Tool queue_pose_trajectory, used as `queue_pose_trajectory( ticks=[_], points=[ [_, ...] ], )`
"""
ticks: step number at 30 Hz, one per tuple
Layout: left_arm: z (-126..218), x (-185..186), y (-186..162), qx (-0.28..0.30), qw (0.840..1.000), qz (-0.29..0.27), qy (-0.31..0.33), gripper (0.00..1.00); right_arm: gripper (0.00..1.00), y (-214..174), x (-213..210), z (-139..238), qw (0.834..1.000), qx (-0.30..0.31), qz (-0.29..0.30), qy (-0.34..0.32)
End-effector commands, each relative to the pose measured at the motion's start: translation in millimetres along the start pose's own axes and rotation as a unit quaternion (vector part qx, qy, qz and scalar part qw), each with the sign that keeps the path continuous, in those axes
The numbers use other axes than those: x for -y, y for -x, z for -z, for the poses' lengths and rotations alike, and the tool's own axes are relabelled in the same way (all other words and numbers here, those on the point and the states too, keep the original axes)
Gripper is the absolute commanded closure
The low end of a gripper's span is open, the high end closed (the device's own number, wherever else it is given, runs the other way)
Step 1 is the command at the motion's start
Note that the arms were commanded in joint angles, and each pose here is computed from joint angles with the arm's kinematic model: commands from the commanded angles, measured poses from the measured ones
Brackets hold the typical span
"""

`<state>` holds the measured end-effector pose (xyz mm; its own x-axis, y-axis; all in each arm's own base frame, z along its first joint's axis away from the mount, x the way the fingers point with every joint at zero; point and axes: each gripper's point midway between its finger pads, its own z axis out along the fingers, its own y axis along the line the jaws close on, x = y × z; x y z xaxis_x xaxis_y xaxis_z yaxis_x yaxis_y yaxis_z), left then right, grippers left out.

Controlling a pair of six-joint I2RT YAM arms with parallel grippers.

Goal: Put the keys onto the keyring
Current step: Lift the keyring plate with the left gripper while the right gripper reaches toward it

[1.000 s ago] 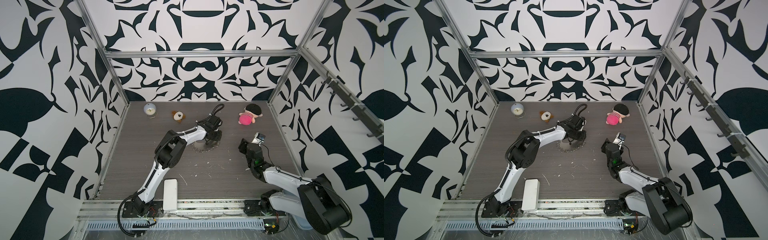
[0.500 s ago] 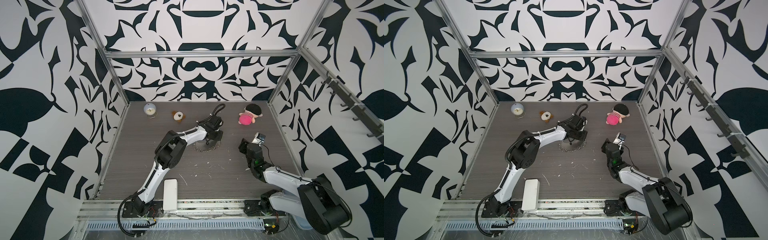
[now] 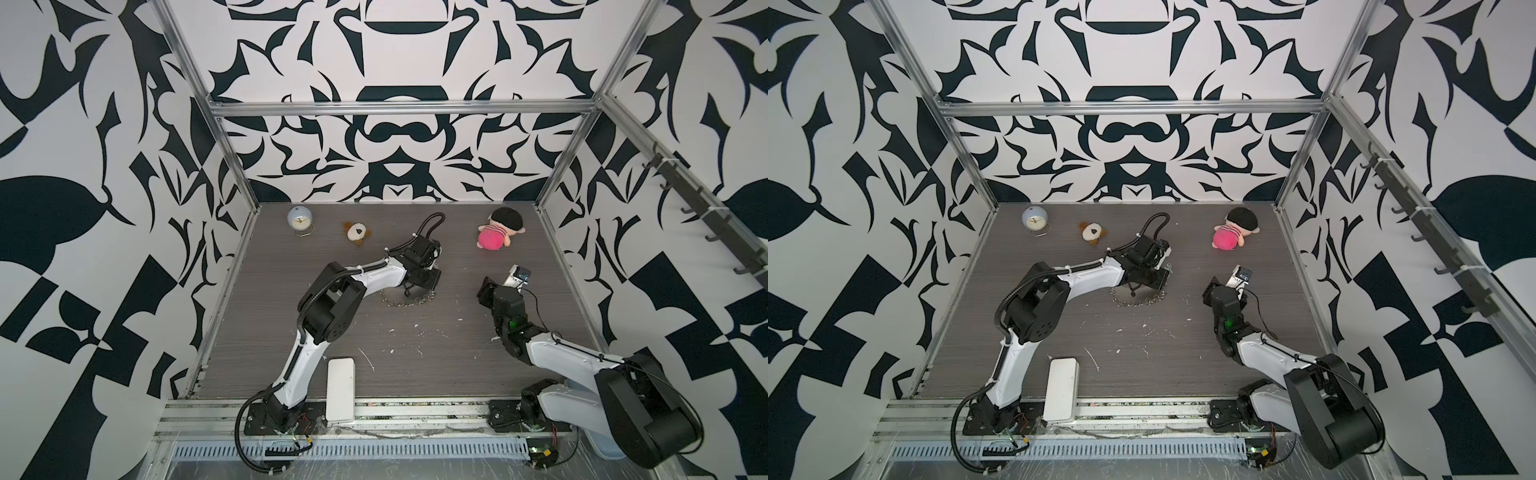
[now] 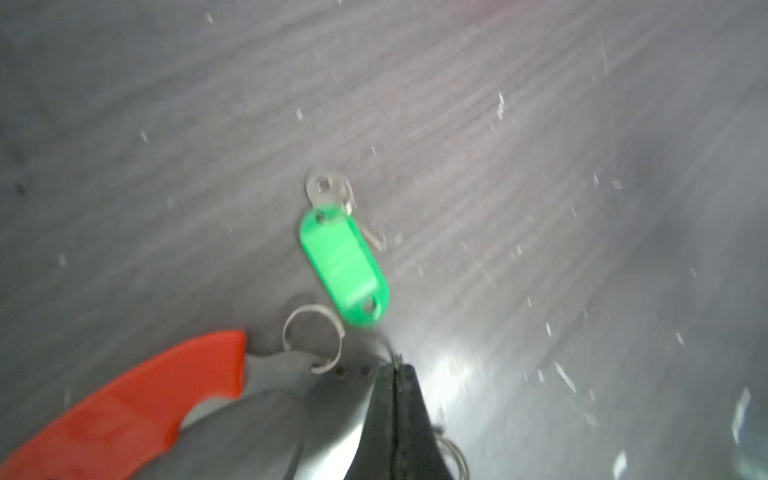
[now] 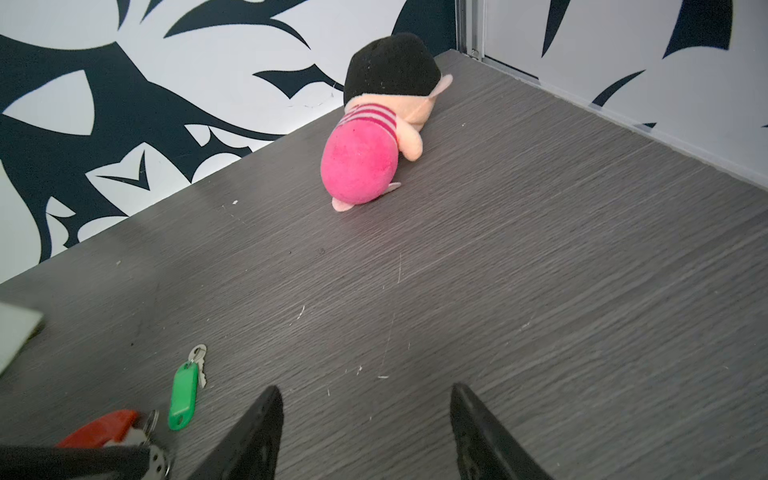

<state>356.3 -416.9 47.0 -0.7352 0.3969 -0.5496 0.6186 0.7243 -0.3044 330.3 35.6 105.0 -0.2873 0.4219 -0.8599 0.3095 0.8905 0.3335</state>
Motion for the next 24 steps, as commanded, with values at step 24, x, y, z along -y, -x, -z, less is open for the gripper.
queue_pose_trajectory(
  ticks=[24],
  points=[
    [257.0, 83.8, 77.3, 0.322, 0.928, -0.093, -0.162, 1.0, 0.21, 82.6, -107.0, 102.4, 0.961, -0.212, 0.061, 0.166]
  ],
)
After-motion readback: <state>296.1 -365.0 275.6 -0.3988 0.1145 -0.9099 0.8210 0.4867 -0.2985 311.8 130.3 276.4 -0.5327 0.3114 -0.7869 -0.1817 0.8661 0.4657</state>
